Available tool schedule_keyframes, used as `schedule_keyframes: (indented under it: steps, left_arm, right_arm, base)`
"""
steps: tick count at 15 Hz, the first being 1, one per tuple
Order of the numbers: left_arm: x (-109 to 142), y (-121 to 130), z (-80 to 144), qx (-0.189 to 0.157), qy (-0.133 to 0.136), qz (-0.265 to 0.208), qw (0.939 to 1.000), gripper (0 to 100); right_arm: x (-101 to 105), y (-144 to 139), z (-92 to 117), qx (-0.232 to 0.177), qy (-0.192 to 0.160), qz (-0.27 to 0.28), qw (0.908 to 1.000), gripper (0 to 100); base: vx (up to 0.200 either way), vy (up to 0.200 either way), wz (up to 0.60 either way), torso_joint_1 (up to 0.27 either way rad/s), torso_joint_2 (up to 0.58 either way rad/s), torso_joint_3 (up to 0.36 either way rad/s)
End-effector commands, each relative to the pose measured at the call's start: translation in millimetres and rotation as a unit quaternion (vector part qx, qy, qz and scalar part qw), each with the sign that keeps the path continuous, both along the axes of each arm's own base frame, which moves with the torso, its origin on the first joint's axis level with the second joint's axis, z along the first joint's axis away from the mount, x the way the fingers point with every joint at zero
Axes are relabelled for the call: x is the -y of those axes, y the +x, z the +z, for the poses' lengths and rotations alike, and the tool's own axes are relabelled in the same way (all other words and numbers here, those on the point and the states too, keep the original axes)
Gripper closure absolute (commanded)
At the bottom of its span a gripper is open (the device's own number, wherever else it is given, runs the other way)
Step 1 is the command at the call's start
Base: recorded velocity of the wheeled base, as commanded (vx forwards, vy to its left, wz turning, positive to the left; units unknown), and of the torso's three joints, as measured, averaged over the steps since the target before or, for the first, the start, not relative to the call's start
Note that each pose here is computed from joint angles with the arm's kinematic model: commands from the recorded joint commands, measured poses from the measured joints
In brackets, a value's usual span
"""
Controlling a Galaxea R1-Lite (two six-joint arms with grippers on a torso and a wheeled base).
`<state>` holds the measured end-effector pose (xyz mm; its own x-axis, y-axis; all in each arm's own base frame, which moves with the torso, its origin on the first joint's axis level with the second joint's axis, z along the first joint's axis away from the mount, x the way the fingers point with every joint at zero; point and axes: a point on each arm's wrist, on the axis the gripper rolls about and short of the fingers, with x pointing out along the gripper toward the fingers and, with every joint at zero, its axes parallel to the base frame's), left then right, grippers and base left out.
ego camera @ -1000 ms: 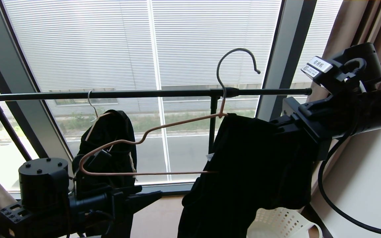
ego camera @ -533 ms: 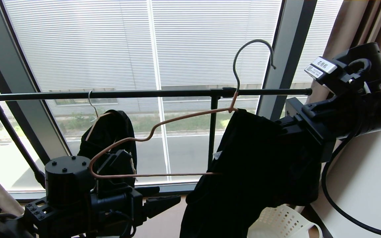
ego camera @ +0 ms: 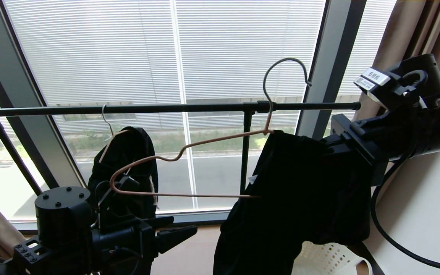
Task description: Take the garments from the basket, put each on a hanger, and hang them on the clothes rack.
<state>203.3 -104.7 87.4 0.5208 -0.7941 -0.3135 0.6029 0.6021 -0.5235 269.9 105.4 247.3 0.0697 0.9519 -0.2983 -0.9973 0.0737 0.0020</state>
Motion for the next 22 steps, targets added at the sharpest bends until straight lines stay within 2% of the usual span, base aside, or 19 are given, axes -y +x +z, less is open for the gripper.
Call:
schedule_keyframes:
  steps: [1,4,7,10,14,17,22]
  left_arm:
    - [-3.2,-0.9,-0.7,-0.002,0.000,0.005,1.0000,0]
    - [-5.0,4.7,1.5,0.004,-0.003,0.014,0.9999,0]
    - [3.6,23.2,-4.8,-0.017,-0.013,0.018,0.9996,0]
    - [13.2,31.3,-6.9,-0.019,-0.021,-0.013,0.9995,0]
    - [32.5,29.5,-3.7,-0.014,-0.034,-0.069,0.9969,0]
    - [43.2,27.4,-0.6,-0.006,-0.037,-0.088,0.9954,0]
    - [44.2,23.2,-1.2,-0.009,-0.036,-0.094,0.9949,0]
  right_arm:
    - [5.6,2.7,-0.9,-0.001,0.000,-0.010,0.9999,100]
    - [8.3,1.1,-3.8,-0.005,-0.001,-0.013,0.9999,100]
    - [8.3,-9.1,-3.2,0.011,0.019,0.019,0.9996,100]
    - [-1.0,-16.0,-0.1,0.017,0.021,0.039,0.9989,100]
    - [-11.0,-19.6,-0.9,0.015,0.021,0.058,0.9980,100]
    - [-11.7,-19.9,-1.0,0.016,0.021,0.059,0.9979,100]
    - [-14.8,-11.7,-6.3,0.019,0.020,0.057,0.9980,100]
  base:
    - [0.000,0.000,0.00,0.000,0.00,0.000]
    - [0.000,0.000,0.00,0.000,0.00,0.000]
    - [0.000,0.000,0.00,0.000,0.00,0.000]
    - [0.000,0.000,0.00,0.000,0.00,0.000]
    - [0.000,0.000,0.00,0.000,0.00,0.000]
    - [0.000,0.000,0.00,0.000,0.00,0.000]
    - [0.000,0.000,0.00,0.000,0.00,0.000]
